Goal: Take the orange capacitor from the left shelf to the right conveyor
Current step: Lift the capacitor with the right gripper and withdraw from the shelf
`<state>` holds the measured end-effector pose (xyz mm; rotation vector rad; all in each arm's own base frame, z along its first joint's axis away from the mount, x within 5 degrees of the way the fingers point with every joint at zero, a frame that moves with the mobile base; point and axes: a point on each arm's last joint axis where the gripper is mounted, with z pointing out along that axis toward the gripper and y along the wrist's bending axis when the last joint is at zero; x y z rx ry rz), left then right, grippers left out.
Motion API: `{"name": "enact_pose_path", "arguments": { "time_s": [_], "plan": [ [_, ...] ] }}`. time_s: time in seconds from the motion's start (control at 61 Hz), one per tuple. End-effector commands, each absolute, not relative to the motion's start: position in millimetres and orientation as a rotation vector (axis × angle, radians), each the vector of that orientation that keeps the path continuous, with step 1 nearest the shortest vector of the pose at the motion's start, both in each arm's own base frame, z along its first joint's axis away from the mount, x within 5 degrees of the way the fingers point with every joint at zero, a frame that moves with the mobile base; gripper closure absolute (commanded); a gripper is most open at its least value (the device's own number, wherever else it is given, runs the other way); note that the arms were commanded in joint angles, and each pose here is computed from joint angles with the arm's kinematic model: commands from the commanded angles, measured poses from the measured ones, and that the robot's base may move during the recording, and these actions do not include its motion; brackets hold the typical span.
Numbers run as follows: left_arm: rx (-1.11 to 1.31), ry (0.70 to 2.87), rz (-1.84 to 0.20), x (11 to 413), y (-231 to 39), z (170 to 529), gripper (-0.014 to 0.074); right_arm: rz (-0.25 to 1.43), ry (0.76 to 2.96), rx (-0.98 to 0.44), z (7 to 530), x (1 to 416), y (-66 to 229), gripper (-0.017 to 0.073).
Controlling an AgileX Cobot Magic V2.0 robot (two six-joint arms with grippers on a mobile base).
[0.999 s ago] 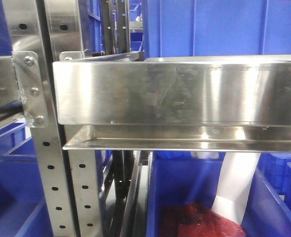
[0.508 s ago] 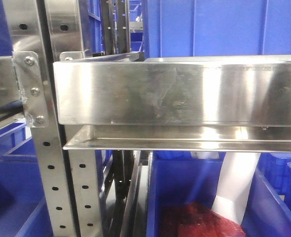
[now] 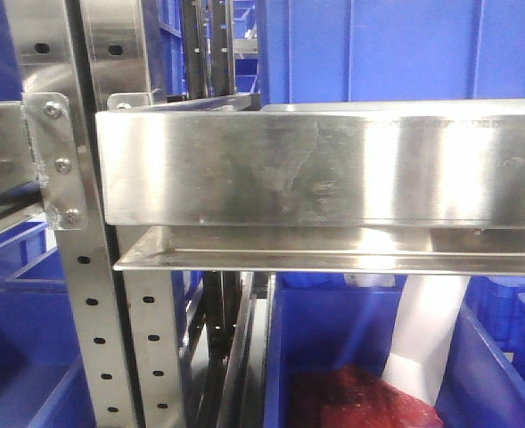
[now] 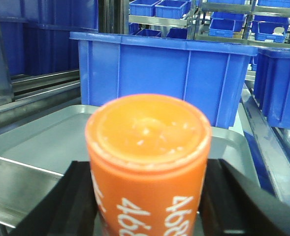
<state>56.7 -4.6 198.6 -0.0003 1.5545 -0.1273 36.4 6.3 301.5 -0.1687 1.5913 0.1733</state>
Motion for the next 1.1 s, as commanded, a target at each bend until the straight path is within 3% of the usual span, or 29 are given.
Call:
{"name": "enact_pose_path", "arguments": {
  "time_s": [0.0,1.081],
  "plan": [
    [-0.002,1.442,-0.133,54.3,-4.3,209.4,0.0699,0.166,1.480,-0.169,318.0,35.1,6.1,0.0402],
    [0.012,1.443,-0.148,54.2,-5.3,209.4,0.0699,0.166,1.480,-0.169,318.0,35.1,6.1,0.0402]
  ]
}}
